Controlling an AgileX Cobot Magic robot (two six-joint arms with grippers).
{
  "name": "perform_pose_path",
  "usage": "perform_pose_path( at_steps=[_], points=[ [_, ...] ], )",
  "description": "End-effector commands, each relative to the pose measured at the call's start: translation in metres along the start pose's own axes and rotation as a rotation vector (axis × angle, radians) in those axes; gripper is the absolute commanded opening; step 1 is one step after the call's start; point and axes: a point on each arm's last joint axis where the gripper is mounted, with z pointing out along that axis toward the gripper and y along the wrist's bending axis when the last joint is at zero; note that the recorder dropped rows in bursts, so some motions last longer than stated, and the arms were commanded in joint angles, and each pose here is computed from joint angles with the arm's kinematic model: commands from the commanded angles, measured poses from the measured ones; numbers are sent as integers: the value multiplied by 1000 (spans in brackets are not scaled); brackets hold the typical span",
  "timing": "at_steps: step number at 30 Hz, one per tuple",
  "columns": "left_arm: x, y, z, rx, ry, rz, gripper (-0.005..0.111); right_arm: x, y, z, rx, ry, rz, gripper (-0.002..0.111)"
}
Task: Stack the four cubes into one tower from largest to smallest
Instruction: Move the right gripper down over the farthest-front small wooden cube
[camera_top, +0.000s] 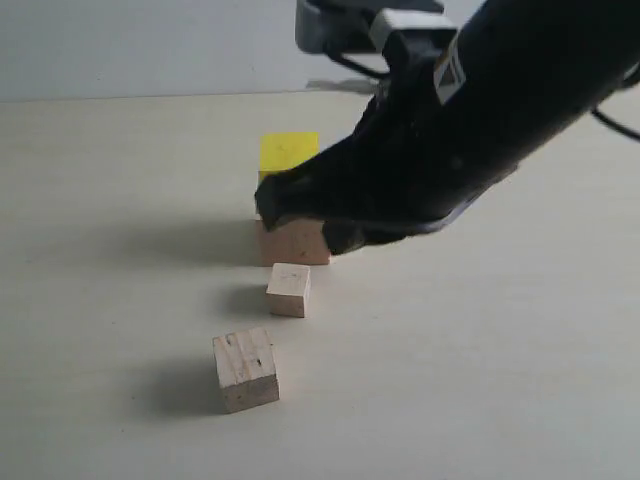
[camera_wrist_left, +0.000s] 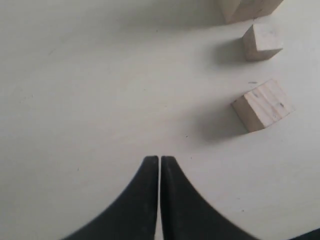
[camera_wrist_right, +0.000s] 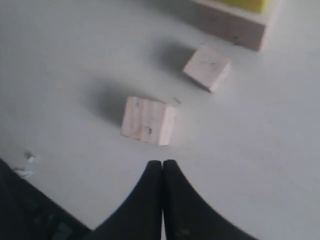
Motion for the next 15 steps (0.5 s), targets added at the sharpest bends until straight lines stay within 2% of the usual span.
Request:
perform_pose_path(
  at_steps=[1, 4, 7, 11, 15],
  points=[
    [-8, -3, 11, 5, 6, 2, 4, 10, 2, 32, -137, -47, 4, 0],
    [-9, -3, 17, -1, 37, 8, 4, 8, 2, 53, -136, 6, 23, 3],
    [-10, -3, 19, -2, 43, 23, 4, 10, 7, 73, -136, 51, 32, 13],
    [-9, -1, 18, -21, 43, 34, 4, 22, 31, 92, -150, 85, -12, 27],
    [-8, 2, 16, -60, 43, 56, 4, 22, 44, 102, -150, 49, 60, 27]
  ],
)
